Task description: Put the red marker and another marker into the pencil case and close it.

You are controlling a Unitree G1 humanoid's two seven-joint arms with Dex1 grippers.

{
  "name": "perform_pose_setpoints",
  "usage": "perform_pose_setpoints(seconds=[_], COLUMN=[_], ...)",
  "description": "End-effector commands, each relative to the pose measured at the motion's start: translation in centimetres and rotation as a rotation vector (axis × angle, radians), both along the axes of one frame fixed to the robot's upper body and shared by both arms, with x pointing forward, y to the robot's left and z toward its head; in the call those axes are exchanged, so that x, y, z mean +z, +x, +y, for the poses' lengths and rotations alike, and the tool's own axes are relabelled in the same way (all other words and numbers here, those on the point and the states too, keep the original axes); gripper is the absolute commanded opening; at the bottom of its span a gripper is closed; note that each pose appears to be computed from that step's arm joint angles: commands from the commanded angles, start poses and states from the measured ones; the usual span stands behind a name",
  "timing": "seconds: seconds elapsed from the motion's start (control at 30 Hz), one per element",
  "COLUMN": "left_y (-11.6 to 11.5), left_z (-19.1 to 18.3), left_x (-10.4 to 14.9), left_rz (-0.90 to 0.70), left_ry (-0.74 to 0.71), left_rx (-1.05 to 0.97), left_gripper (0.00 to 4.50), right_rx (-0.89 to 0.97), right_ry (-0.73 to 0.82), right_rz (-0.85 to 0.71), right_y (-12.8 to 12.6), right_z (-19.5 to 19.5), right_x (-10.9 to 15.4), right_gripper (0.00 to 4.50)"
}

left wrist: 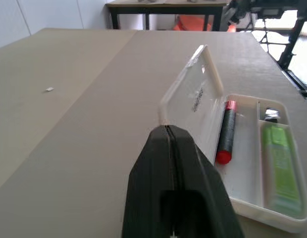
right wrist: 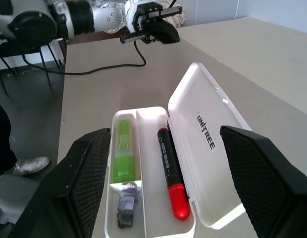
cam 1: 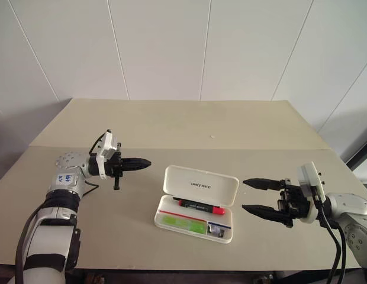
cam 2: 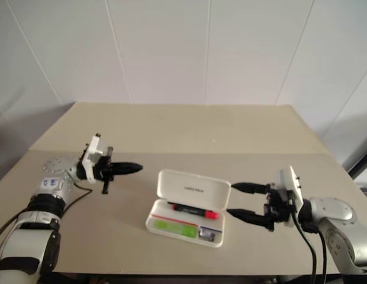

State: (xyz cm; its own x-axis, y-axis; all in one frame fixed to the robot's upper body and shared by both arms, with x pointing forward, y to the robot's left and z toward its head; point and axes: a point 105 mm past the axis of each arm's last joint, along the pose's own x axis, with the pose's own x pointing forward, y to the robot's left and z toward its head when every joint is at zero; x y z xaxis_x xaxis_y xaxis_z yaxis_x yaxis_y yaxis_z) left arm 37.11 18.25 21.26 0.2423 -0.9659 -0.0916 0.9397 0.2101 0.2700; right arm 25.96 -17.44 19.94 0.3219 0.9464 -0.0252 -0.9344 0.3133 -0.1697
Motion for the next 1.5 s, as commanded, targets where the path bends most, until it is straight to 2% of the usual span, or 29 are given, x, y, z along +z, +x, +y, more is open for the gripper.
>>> perform_pose_setpoints(seconds=[0.03, 0.27, 0.6, 0.73, 0.87, 1.0, 1.33, 1.5], left_y=[0.6, 2.1, 3.7, 3.0, 1.1, 0.7, 0.0, -1.1], left_z=[-0.2, -2.3, -5.2, -5.9, -6.2, -6.3, -7.6, -8.6], left_x=[0.4, -1.3, -1.2, -1.2, -1.6, -2.1, -2.2, -1.2], left_rz=[-0.001, 0.063, 0.094, 0.124, 0.169, 0.165, 0.070, -0.022], left_ry=[0.049, 0.134, 0.161, 0.191, 0.274, 0.339, 0.421, 0.412], left_rx=[-0.003, 0.034, 0.076, -0.002, -0.180, -0.222, -0.320, -0.413], left_gripper=[0.02, 0.02, 0.02, 0.02, 0.02, 0.02, 0.02, 0.02], right_rx=[-0.003, -0.009, -0.073, -0.073, -0.077, -0.072, -0.048, -0.042], right_ry=[-0.002, -0.005, -0.039, -0.033, -0.031, -0.022, -0.005, -0.005], right_rz=[-0.046, -0.049, -0.029, -0.027, -0.024, -0.024, -0.027, -0.027], right_y=[-0.2, -0.2, -0.5, -0.8, -1.0, -1.0, -0.8, -0.7], right_z=[-0.4, -0.3, -2.2, -2.4, -3.0, -3.1, -2.9, -2.9], right_x=[0.8, 0.7, 0.0, 0.1, 0.1, 0.2, 0.4, 0.4], right_gripper=[4.50, 4.50, 4.50, 4.50, 4.50, 4.50, 4.50, 4.50])
